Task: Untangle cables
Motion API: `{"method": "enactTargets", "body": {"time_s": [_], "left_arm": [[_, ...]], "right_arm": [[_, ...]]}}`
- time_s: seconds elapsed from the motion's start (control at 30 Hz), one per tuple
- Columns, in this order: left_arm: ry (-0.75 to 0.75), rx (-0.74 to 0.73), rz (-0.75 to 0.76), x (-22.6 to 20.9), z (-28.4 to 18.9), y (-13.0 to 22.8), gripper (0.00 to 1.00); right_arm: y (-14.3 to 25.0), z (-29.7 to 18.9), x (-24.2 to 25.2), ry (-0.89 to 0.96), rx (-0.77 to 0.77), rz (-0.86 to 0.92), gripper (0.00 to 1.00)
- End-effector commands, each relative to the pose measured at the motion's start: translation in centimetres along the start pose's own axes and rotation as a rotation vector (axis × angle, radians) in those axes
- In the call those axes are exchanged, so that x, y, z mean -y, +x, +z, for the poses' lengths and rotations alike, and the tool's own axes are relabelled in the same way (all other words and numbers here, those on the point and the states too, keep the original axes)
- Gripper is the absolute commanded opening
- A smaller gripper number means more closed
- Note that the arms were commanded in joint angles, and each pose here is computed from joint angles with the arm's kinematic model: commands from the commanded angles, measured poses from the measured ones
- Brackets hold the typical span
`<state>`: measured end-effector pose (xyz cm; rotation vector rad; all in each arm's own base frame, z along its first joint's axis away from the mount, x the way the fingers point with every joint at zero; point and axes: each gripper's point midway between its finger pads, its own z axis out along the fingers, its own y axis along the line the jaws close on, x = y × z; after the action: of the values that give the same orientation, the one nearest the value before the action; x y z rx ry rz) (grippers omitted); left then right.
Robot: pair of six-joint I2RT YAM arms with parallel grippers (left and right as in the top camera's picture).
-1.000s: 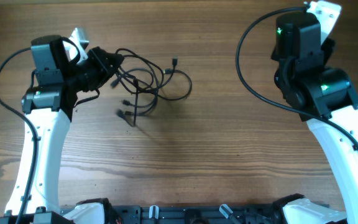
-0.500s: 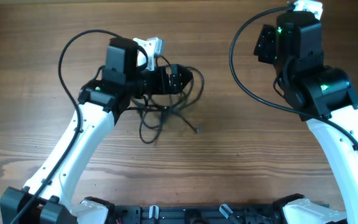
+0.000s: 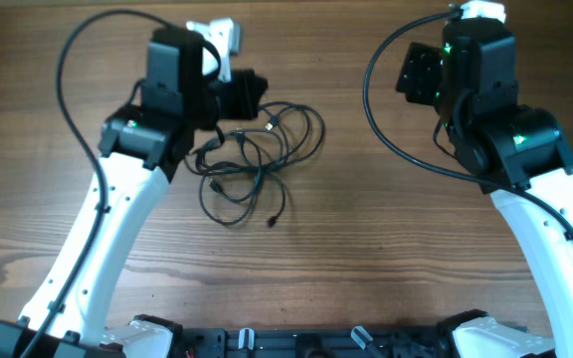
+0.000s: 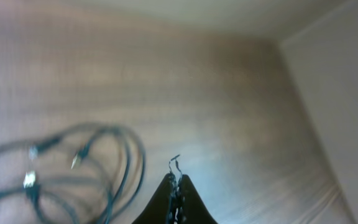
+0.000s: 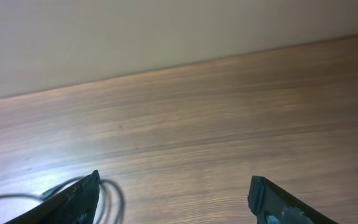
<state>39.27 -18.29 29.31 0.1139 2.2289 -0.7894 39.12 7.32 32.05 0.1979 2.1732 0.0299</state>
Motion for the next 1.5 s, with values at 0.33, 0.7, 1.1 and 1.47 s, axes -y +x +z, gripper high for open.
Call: {"method": "enactTargets", "body": {"time_s": [0.33, 0.7, 1.1, 1.47], "left_arm": [[-0.296, -0.183, -0.067, -5.4, -0.1, 2.0, 0.37], [-0.477, -0.548, -0.363, -10.5, 8.5, 13.3, 0.32], [-0.604, -0.602, -0.224, -10.8, 11.1, 17.1, 0.45], [-0.673, -0.594, -0.138, -11.7, 13.6, 18.9, 0.39]], "right_arm": [[4.5, 4.9, -4.0, -0.149, -0.207, -0.058, 0.8], [5.7, 5.5, -3.5, -0.124, -0.258, -0.042, 0.8], [5.8, 5.6, -3.3, -0.114, -0.261, -0.044, 0.82], [6.0, 5.5, -3.3, -0.112, -0.267, -0.047, 0.83]]}}
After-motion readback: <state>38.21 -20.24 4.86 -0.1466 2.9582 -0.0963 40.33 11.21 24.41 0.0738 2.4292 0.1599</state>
